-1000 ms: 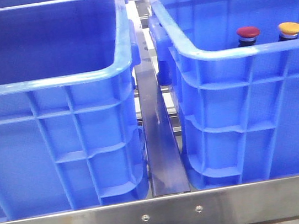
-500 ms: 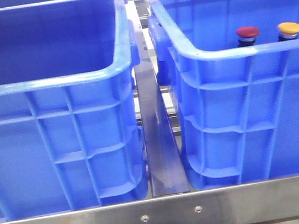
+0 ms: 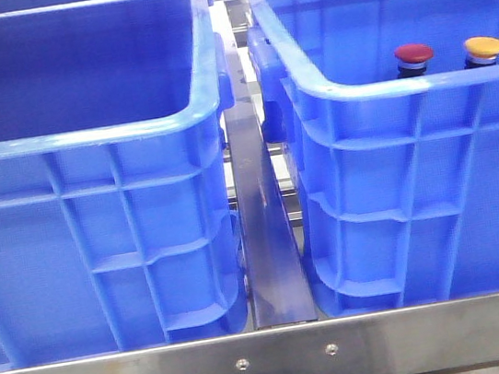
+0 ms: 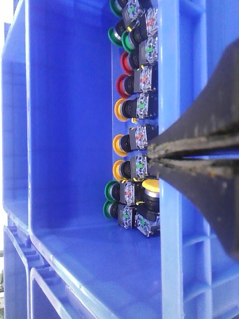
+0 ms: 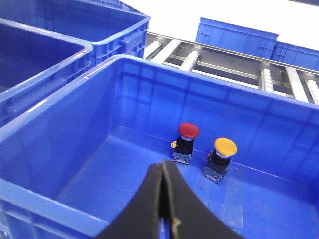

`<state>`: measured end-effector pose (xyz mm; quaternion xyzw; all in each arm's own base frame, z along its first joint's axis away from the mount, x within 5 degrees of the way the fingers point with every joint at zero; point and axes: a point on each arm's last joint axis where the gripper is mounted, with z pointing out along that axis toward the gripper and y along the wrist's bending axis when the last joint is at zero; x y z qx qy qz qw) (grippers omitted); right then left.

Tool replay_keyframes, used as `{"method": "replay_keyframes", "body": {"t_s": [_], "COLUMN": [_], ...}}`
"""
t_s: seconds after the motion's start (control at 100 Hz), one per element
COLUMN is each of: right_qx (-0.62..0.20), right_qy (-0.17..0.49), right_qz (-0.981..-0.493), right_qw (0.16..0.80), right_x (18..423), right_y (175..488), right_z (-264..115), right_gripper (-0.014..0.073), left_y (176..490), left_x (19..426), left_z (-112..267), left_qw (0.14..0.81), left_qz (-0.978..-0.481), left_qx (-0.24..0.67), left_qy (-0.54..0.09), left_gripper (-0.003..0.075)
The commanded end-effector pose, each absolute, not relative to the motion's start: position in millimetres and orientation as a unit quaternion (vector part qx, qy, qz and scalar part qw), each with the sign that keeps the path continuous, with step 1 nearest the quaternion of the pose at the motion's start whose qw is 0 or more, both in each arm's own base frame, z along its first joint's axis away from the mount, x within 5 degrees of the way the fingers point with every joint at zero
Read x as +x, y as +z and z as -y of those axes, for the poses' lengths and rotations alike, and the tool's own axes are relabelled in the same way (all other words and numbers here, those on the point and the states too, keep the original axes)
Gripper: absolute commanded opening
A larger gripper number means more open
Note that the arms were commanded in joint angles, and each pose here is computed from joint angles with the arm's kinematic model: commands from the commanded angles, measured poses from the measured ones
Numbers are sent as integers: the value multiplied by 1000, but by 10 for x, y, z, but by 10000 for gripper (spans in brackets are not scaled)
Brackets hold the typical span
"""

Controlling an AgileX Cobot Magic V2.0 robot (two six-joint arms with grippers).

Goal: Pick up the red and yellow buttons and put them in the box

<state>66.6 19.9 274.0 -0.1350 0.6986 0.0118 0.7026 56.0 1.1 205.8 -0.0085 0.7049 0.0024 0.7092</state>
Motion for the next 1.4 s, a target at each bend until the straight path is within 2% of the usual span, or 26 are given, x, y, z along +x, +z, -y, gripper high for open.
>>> {"method": "replay_keyframes", "body": {"t_s": [0.0, 0.86, 1.17, 1.29, 1.39], "right_qx": [-124, -119, -72, -42, -11], "right_qy": [4, -1, -87, -81, -51], "right_qz": [-688, -686, -657, -643, -622], "right_qw": [715, 718, 745, 760, 781], "right_x": [666, 667, 674, 667, 658], "right_y": [2838, 2844, 2930, 2965, 2945], "right_z": [-178, -167, -2, 29, 35], "right_gripper": [-102, -102, -102, -102, -102], "left_y": [2082, 2082, 2082, 2082, 2082], "left_x": [540, 540, 540, 540, 540], "left_z": [-3, -3, -3, -3, -3], "left_qw": [741, 741, 741, 741, 741], "left_qz": [-672, -672, -672, -672, -672], "left_qx": [-9, -9, -9, -9, -9], "left_qy": [-7, -7, -7, -7, -7], "left_gripper": [-20, -20, -20, -20, -20]}}
